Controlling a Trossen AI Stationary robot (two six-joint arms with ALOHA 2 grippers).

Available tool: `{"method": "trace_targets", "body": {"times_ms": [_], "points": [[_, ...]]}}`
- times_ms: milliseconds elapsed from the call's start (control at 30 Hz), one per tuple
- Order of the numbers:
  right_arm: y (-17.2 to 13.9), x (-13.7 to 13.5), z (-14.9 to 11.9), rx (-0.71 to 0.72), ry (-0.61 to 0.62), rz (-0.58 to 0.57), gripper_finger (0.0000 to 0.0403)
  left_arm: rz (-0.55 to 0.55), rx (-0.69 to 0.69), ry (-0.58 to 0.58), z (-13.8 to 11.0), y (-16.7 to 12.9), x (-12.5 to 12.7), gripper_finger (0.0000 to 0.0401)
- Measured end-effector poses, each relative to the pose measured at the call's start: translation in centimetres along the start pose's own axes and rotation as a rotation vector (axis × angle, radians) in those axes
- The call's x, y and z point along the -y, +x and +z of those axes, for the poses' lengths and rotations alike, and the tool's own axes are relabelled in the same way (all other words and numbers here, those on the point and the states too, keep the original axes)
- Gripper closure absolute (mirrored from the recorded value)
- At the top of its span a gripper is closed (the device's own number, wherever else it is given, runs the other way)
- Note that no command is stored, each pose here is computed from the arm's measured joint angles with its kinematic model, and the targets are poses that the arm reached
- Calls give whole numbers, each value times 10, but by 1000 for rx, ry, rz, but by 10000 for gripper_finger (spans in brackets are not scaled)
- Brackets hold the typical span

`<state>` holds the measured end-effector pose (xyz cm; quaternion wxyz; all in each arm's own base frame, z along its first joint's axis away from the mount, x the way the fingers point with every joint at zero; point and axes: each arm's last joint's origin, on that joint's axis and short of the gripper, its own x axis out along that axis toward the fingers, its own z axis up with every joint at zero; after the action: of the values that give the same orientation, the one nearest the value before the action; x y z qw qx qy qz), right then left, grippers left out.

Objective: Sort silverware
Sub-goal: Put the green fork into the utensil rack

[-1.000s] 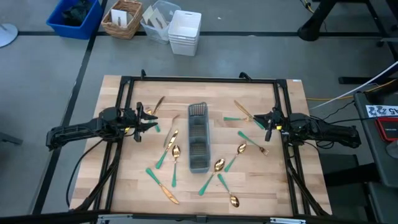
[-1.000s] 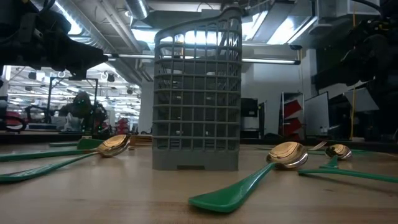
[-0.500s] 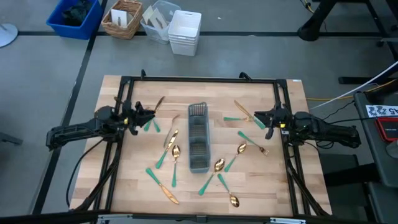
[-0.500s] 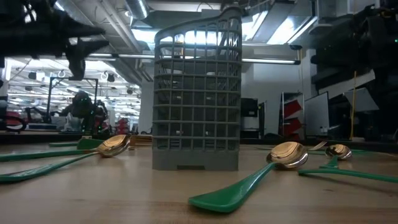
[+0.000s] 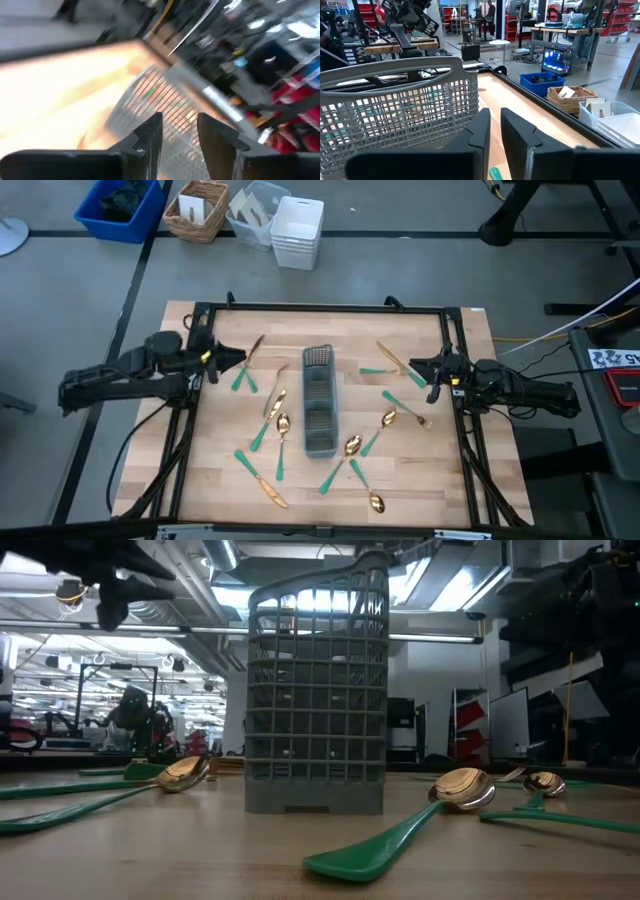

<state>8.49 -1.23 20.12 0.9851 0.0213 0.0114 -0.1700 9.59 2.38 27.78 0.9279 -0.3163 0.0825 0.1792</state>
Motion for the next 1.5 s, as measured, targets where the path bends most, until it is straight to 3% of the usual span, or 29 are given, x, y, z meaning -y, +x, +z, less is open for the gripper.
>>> {"method": "trace_targets", "body": {"times_ms": [233, 533, 900, 1033, 1500], "points": [[0, 0, 0, 0, 0, 0, 354, 274, -258, -132, 13, 16, 10, 286], [0, 0, 0, 0, 0, 0, 354, 627, -512, -311, -12, 58, -5, 286], [0, 0, 0, 0, 0, 0, 354, 961, -582, -373, -34, 94, -25, 286], [0, 0, 0, 0, 0, 0, 354, 1041, -569, -380, -35, 106, -37, 286], [0, 0, 0, -3, -1, 0, 354, 1129, -527, -490, -23, 122, -75, 286]]}}
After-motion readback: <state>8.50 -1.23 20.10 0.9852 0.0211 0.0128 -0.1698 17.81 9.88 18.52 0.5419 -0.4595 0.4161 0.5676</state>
